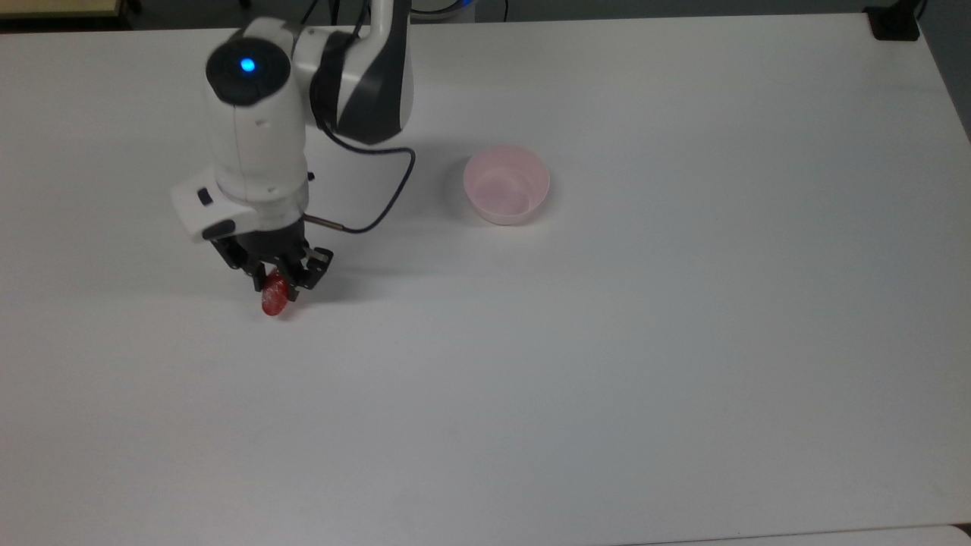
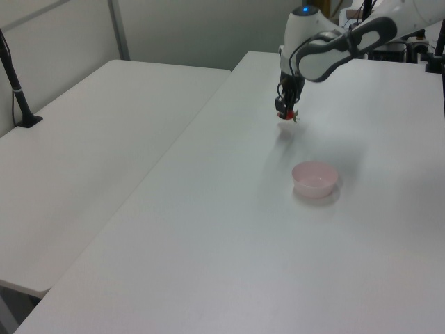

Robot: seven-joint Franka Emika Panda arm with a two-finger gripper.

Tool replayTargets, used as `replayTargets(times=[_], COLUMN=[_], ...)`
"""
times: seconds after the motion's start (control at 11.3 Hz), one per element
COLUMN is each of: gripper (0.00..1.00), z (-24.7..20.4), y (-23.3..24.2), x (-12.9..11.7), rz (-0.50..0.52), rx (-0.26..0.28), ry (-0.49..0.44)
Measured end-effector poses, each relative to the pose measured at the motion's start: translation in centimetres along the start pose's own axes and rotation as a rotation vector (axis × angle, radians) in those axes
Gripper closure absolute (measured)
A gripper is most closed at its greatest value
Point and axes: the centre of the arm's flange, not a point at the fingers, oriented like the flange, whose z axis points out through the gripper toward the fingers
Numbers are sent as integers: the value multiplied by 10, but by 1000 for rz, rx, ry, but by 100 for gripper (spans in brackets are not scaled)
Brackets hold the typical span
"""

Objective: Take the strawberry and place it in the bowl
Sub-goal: 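Carry the strawberry over the pink bowl and release it inside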

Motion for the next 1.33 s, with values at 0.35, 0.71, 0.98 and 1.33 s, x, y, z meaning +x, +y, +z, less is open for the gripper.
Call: replayTargets(times=[0.35,0.71,0.98,1.33], gripper=[59,59,55,15], z=[-136,-152,-115,-111], y=[-51,-185,-227,-227], x=[-30,-135,-167,-163], rz=[-80,-245,-255,-248], rx=[78,127,83,52], ry=[-30,-169,-242,-248])
